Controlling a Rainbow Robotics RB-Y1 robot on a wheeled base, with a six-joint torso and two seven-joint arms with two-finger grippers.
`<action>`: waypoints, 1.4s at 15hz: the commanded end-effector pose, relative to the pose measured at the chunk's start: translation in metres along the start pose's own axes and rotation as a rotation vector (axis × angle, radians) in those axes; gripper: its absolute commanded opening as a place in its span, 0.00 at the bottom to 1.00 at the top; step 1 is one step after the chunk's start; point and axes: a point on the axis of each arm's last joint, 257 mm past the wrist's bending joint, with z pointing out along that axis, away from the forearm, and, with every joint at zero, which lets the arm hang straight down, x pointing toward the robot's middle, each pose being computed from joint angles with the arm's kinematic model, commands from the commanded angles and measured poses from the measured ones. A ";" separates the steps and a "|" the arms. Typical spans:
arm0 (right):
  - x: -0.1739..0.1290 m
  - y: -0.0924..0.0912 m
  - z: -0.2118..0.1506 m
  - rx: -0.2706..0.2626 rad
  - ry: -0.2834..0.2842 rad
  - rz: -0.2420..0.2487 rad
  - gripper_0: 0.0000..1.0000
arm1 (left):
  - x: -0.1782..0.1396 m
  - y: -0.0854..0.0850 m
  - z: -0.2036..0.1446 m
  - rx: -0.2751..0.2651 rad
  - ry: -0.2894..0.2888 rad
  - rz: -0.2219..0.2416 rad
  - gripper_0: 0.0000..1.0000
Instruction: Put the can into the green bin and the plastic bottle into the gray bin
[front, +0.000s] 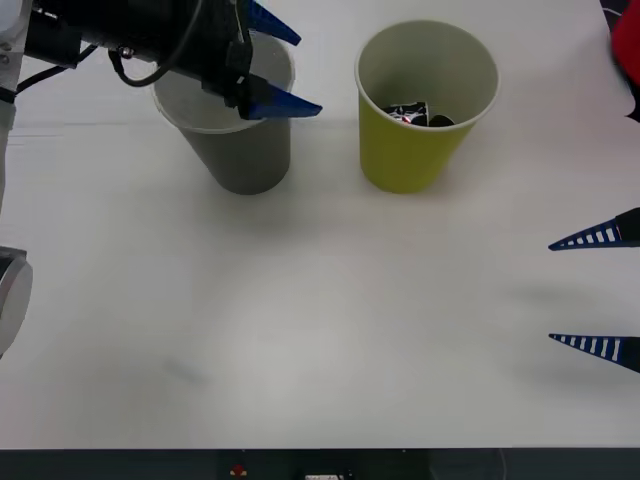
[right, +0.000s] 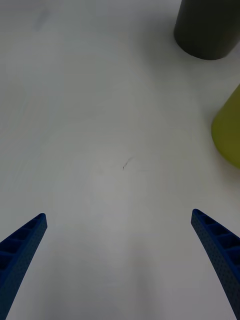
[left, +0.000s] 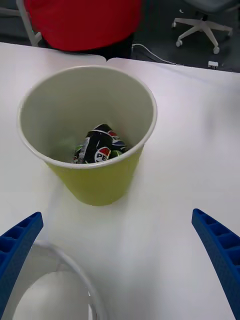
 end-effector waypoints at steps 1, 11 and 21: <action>0.000 0.000 0.000 0.000 0.000 0.000 1.00 | 0.016 -0.024 -0.012 -0.001 -0.005 0.035 1.00; 0.000 0.000 0.000 0.000 0.000 0.000 1.00 | 0.088 -0.113 -0.048 0.000 0.057 0.073 1.00; 0.000 0.000 0.000 0.000 0.000 0.000 1.00 | 0.137 -0.162 -0.075 0.036 0.145 0.102 1.00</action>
